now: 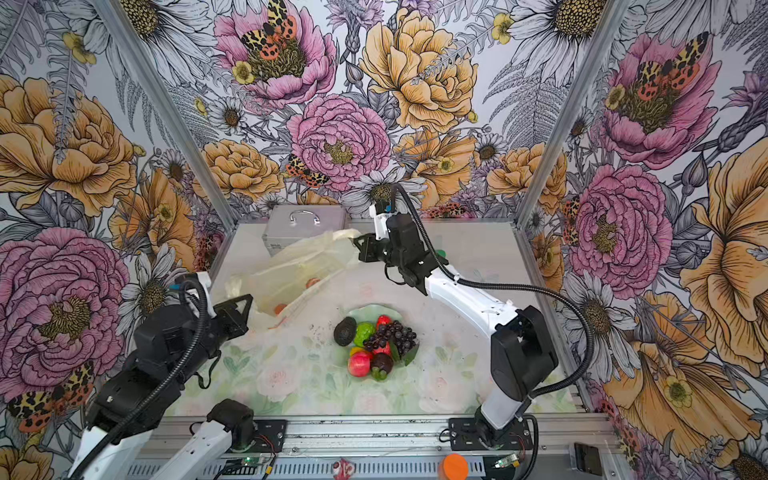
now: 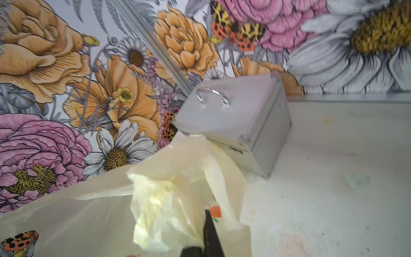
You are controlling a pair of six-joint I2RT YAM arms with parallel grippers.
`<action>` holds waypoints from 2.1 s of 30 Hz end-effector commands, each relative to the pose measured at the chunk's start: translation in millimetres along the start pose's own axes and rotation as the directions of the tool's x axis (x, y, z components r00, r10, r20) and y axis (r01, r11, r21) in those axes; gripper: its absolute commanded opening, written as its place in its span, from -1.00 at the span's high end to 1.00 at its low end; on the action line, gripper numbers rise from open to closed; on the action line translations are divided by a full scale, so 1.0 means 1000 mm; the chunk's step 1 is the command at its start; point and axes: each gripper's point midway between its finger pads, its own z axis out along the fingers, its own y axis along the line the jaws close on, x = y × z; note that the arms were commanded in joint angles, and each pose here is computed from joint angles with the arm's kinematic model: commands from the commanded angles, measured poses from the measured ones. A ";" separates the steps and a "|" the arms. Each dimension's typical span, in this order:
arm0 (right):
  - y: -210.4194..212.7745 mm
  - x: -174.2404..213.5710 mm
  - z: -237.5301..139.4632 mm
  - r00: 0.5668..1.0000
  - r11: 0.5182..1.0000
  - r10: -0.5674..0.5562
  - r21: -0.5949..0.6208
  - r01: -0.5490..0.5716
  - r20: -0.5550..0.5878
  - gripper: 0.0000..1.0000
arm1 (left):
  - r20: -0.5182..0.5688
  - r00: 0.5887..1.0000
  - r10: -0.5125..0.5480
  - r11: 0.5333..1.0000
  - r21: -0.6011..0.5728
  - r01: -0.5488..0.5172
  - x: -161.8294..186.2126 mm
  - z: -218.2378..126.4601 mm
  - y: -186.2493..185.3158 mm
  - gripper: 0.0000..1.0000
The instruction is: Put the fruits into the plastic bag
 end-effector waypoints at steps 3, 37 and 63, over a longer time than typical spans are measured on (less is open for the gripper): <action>-0.012 0.001 0.008 0.999 0.999 0.041 -0.034 -0.042 -0.009 1.00 | -0.118 0.977 -0.177 0.983 -0.057 0.172 0.043 0.024 0.017 1.00; -0.035 -0.019 -0.128 0.989 0.987 0.145 0.072 -0.147 0.032 -0.37 | -0.238 0.970 -0.042 0.999 -0.022 0.038 0.074 0.089 -0.048 1.00; 0.026 0.005 -0.189 0.953 0.959 0.264 -0.062 -0.275 -0.146 -0.31 | -0.183 0.982 -0.036 0.999 -0.018 0.034 0.058 0.088 -0.052 1.00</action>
